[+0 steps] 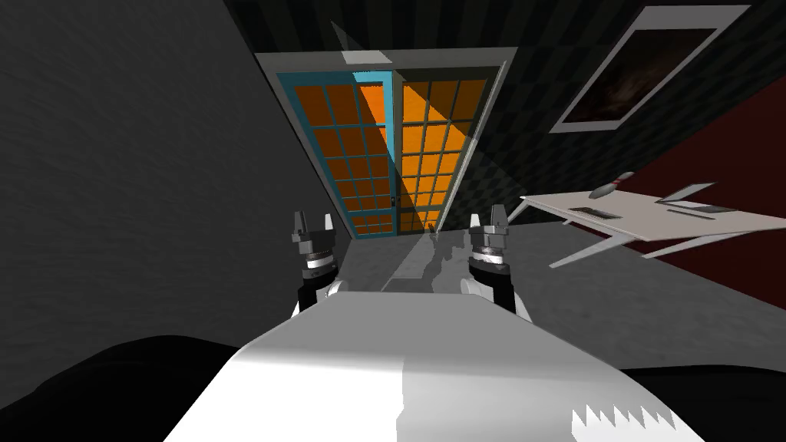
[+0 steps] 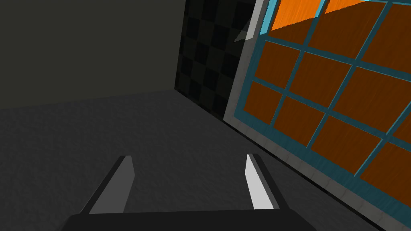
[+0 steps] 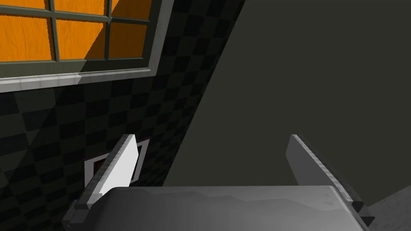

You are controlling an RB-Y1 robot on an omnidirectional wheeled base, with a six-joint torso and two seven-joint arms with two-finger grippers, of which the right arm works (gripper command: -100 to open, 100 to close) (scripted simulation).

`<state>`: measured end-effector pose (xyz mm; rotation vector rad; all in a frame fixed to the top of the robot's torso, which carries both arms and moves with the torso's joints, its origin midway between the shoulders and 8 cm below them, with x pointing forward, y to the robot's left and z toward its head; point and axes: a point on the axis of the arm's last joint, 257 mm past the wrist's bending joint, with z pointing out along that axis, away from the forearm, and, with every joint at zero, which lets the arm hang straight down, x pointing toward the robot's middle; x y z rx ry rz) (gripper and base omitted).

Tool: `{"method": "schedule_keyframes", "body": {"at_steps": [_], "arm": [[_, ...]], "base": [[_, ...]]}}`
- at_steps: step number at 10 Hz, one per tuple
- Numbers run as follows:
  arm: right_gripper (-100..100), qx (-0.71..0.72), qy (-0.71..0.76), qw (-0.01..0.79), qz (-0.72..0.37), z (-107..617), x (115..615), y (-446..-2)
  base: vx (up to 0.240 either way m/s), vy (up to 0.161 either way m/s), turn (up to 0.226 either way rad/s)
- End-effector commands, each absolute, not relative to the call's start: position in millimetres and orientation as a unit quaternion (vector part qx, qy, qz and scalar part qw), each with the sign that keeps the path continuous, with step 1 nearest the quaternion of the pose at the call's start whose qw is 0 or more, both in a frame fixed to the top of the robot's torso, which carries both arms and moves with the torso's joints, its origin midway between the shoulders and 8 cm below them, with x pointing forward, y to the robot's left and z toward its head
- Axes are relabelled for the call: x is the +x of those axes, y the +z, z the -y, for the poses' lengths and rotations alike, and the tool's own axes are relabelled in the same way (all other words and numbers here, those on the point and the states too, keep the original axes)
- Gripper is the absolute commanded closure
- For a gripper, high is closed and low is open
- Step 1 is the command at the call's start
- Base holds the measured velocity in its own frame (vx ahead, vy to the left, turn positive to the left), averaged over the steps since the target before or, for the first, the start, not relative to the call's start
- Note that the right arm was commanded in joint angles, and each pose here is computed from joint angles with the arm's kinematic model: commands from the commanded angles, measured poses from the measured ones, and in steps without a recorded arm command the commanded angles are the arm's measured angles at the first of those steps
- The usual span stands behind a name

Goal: Pull the door open

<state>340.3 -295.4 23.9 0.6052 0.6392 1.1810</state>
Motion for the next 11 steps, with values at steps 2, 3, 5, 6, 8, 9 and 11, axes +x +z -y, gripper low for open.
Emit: {"method": "schedule_keyframes", "body": {"at_steps": [2, 3, 5, 6, 8, 9, 11], "arm": [[-100, 0.295, 0.566, 0.714, -0.289, 295.5, 348.3, 8.0], [-100, 0.302, 0.575, 0.703, -0.288, 295.6, 351.1, 2.1], [-100, 0.318, 0.595, 0.681, -0.284, 296.0, 356.9, -10.7], [-100, 0.329, 0.607, 0.666, -0.281, 296.3, 360.6, -19.4], [-100, 0.342, 0.622, 0.648, -0.277, 296.8, 365.0, -30.1], [-100, 0.349, 0.629, 0.638, -0.275, 297.0, 367.1, -35.6], [-100, 0.363, 0.642, 0.619, -0.27, 297.6, 371.2, -46.8]], "base": [[0.129, 0.015, 0.081], [0.171, 0.01, 0.046], [0.162, 0.024, 0.08], [0.141, 0.034, 0.064], [0.119, 0.0, 0.061], [0.093, 0.011, 0.057], [0.093, 0.015, 0.06]]}}
